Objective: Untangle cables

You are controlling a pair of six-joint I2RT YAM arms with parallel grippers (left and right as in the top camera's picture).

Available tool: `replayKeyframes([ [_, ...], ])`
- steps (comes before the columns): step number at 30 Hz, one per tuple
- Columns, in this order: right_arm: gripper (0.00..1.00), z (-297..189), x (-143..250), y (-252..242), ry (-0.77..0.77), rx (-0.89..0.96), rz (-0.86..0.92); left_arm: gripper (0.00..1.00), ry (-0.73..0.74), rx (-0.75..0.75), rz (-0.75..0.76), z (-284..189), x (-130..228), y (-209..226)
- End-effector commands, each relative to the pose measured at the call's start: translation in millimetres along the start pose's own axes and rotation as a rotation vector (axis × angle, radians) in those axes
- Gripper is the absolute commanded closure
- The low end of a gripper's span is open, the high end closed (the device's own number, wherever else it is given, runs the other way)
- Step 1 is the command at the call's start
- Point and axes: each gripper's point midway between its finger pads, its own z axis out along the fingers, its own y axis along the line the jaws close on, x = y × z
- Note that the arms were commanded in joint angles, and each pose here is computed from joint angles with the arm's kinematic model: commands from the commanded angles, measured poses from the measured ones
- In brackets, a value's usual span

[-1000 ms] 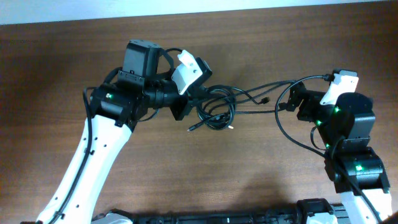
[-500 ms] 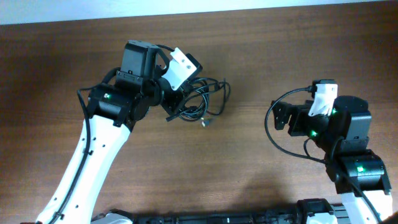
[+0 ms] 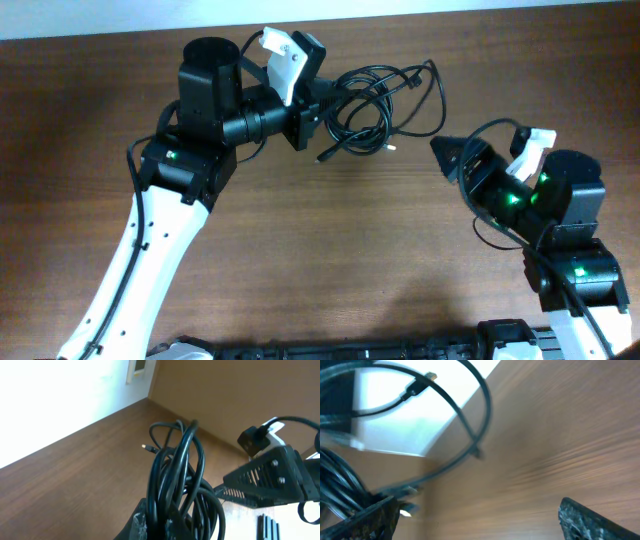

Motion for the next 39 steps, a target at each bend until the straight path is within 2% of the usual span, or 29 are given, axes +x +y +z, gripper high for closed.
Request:
replayKeyframes([
  [1, 0.01, -4, 2, 20, 0.048, -0.072, 0.383, 1.0, -0.064, 0.101, 0.036, -10, -23, -25],
  [2, 0.0, -3, 2, 20, 0.054, -0.072, 0.429, 1.0, -0.076, 0.13, 0.051, -11, -26, -30],
  [3, 0.1, 0, 1, 21, 0.061, -0.072, 0.476, 1.0, -0.088, 0.162, 0.067, -12, -29, -36],
  [8, 0.26, 11, 0, 45, 0.153, -0.178, 0.454, 1.0, -0.084, 0.216, 0.085, -6, -28, -55],
  [9, 0.37, 15, 1, 46, 0.175, -0.185, 0.453, 1.0, -0.086, 0.222, 0.095, -4, -28, -58],
  [12, 0.57, 22, 3, 40, 0.196, -0.163, 0.464, 1.0, -0.09, 0.231, 0.105, -3, -29, -62],
  [13, 0.72, 24, 3, 37, 0.197, -0.154, 0.446, 1.0, -0.09, 0.232, 0.105, -3, -29, -62],
  [14, 0.96, 27, 3, 35, 0.196, -0.152, 0.398, 1.0, -0.09, 0.232, 0.105, -3, -29, -62],
  [16, 0.96, 30, 3, 32, 0.187, -0.157, 0.256, 1.0, -0.091, 0.223, 0.124, -4, -29, -59],
  [20, 0.96, 31, -3, 29, 0.139, -0.151, 0.099, 1.0, -0.041, 0.187, 0.185, -8, -13, -45],
  [22, 0.96, 31, -6, 27, 0.119, -0.143, 0.07, 1.0, 0.006, 0.159, 0.222, -10, 2, -36],
  [25, 0.96, 32, -8, 26, 0.104, -0.14, -0.006, 1.0, 0.103, 0.089, 0.168, -14, 26, -18],
  [30, 0.96, 33, -10, 18, 0.082, -0.108, -0.069, 1.0, 0.242, -0.146, 0.108, -22, 55, 22],
  [35, 0.96, 34, -17, -17, 0.018, 0.061, -0.061, 1.0, 0.3, -0.133, 0.142, -28, 69, 18],
  [36, 0.94, 34, -17, -17, 0.019, 0.06, -0.081, 1.0, 0.294, -0.115, 0.14, -27, 68, 15],
  [38, 0.58, 34, -13, -14, 0.044, 0.041, -0.16, 1.0, 0.287, -0.094, 0.138, -27, 67, 11],
  [39, 0.48, 34, -12, -14, 0.052, 0.037, -0.198, 1.0, 0.287, -0.094, 0.138, -27, 67, 11],
])
